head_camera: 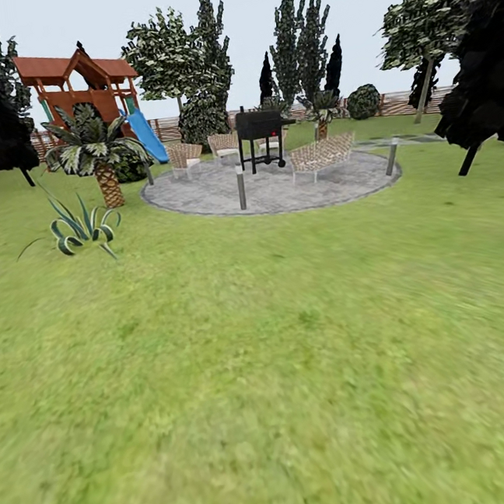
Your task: Take the three Easter eggs out of the wicker basket on the lawn in the garden, then place them on the lawn next to a single tree (choose any tree) so that all three eggs are next to the same tree and none are left in the basket.
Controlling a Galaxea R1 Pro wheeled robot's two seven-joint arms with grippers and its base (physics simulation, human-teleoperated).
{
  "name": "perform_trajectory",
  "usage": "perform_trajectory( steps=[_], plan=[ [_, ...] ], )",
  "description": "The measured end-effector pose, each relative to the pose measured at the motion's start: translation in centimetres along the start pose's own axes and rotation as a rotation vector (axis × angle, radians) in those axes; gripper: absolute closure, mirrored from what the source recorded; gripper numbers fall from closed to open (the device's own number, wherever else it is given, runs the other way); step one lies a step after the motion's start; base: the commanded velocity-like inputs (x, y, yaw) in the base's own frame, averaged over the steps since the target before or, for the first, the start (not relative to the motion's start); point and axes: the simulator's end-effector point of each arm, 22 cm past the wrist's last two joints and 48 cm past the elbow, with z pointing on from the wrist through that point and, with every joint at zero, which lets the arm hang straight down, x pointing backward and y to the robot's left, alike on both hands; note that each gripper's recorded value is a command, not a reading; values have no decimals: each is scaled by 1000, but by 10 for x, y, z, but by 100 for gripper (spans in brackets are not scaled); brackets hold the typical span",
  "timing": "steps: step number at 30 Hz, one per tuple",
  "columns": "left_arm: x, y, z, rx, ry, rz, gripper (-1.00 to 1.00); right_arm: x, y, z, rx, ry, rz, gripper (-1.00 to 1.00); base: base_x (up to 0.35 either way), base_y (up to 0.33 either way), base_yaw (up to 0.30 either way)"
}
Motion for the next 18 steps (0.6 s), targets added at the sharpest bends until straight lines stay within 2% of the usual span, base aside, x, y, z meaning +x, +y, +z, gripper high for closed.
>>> perform_trajectory(
  steps=[18],
  plan=[
    [0,-1,0,1,0,1,-100,0,-1,0,1,0,-1,-100,334,0,0]
  ],
)
